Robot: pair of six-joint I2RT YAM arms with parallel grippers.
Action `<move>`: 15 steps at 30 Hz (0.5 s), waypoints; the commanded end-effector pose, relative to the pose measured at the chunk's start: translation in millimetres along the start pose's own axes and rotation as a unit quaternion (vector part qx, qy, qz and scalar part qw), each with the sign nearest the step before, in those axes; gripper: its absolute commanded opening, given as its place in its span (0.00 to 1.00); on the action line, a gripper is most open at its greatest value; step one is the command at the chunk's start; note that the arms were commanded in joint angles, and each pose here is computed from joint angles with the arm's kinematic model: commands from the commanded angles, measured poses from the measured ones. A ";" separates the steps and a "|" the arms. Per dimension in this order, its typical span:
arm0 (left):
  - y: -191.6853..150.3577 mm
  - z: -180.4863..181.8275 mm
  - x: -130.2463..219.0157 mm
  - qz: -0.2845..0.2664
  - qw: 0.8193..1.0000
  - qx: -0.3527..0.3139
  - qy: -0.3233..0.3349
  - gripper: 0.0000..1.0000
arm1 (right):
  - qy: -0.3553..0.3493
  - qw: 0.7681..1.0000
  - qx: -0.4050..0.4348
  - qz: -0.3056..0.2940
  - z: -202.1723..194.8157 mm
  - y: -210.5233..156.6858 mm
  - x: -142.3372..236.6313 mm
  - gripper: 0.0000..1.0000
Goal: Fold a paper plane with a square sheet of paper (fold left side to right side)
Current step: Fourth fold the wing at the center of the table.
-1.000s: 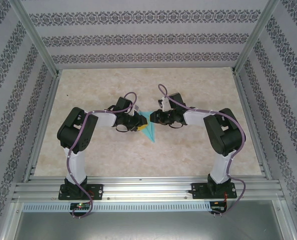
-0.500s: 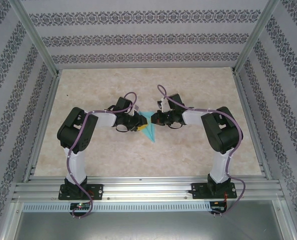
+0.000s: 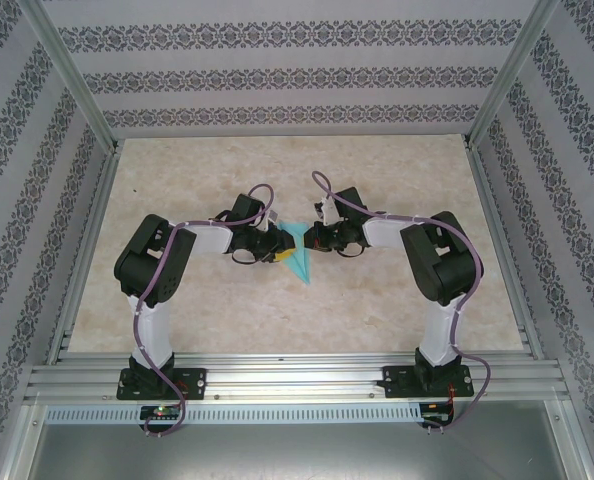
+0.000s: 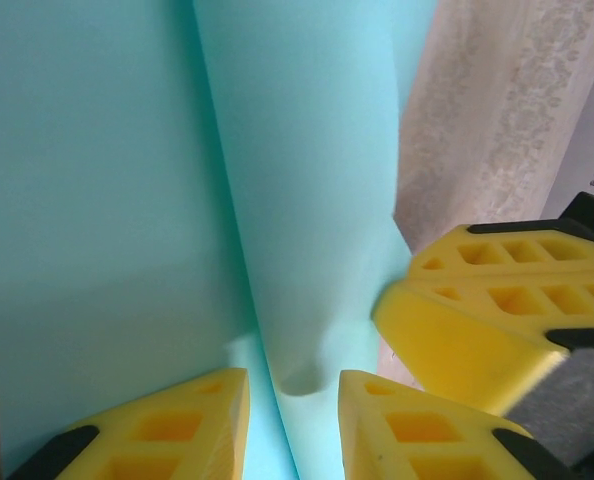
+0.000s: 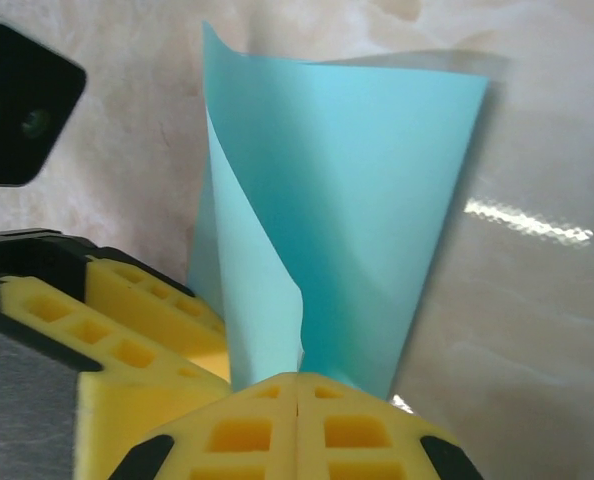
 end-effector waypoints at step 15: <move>-6.6 18.6 -12.1 0.007 0.999 0.020 0.040 0.32 | -0.034 0.999 0.006 -0.001 -12.7 3.9 -3.4 0.05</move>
Point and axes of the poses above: each hand's point on the last joint's axis, 136 mm out from that joint toward the fingers, its own x axis back along the fingers, its own z axis along the line the jaws close on, y = z × x, the point moved 9 cm from there along x, back along the fingers
